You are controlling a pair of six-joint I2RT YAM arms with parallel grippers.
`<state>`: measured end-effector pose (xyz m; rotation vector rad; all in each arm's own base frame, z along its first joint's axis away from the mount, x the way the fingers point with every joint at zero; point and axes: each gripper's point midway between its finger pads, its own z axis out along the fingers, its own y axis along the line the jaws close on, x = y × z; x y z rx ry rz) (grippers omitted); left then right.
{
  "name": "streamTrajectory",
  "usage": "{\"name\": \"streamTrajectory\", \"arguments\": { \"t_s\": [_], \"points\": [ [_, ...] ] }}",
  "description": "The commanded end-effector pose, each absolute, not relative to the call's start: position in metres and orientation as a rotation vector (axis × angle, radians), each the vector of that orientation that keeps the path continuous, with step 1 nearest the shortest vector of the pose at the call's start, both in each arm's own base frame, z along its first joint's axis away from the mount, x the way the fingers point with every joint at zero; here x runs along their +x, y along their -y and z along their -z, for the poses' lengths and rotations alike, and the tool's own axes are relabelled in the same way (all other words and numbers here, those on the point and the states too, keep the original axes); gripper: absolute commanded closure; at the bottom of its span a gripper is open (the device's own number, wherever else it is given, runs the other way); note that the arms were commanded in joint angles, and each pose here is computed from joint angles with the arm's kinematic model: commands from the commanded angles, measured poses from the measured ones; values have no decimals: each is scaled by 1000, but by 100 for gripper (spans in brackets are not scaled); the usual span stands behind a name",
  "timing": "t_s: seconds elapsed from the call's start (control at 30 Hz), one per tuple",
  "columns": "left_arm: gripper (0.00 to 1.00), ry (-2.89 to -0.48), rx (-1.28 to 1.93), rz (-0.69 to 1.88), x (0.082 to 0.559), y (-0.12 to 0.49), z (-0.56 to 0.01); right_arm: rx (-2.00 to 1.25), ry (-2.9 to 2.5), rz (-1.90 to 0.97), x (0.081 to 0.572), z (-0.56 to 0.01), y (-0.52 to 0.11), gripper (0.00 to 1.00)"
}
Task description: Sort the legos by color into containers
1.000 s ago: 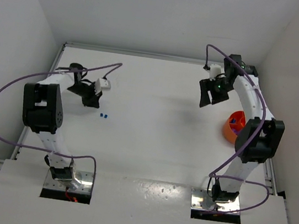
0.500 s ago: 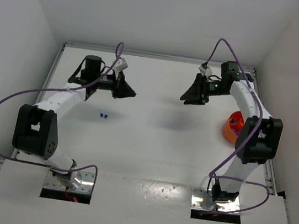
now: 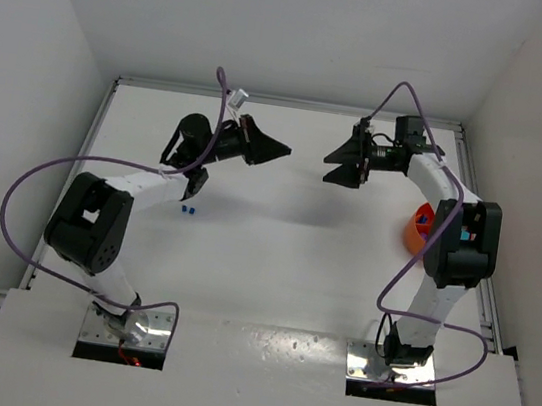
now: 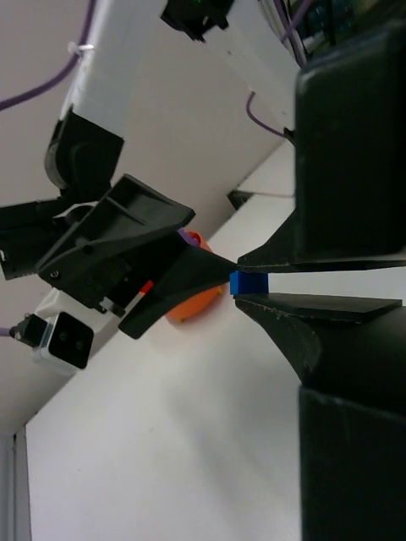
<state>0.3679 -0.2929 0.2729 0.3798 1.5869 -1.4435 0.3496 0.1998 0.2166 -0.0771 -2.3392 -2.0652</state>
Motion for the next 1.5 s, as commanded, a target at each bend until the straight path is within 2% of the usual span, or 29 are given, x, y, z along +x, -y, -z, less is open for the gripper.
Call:
{"name": "streamTrajectory", "arguments": {
  "t_s": [0.0, 0.17, 0.53, 0.67, 0.7, 1.27, 1.47],
  "points": [
    [100, -1467, 294, 1568, 359, 309, -309, -108, 2255, 2095, 351, -233, -199, 38],
    [100, -1468, 341, 1547, 353, 330, -306, -230, 2218, 2050, 353, -229, -196, 47],
    [100, -1504, 466, 1485, 342, 373, -279, -414, 2163, 1966, 358, -225, -194, 47],
    [100, -1516, 466, 1465, 346, 374, -273, -442, 2145, 1947, 355, -221, -194, 50],
    [100, -1512, 472, 1458, 346, 374, -272, -451, 2139, 1942, 355, -221, -194, 53],
    [100, -1529, 481, 1409, 359, 378, -263, -451, 2113, 1905, 349, -214, -204, 53],
    [100, -1535, 493, 1408, 358, 382, -261, -440, 2112, 1902, 353, -213, -208, 62]
  ]
}}
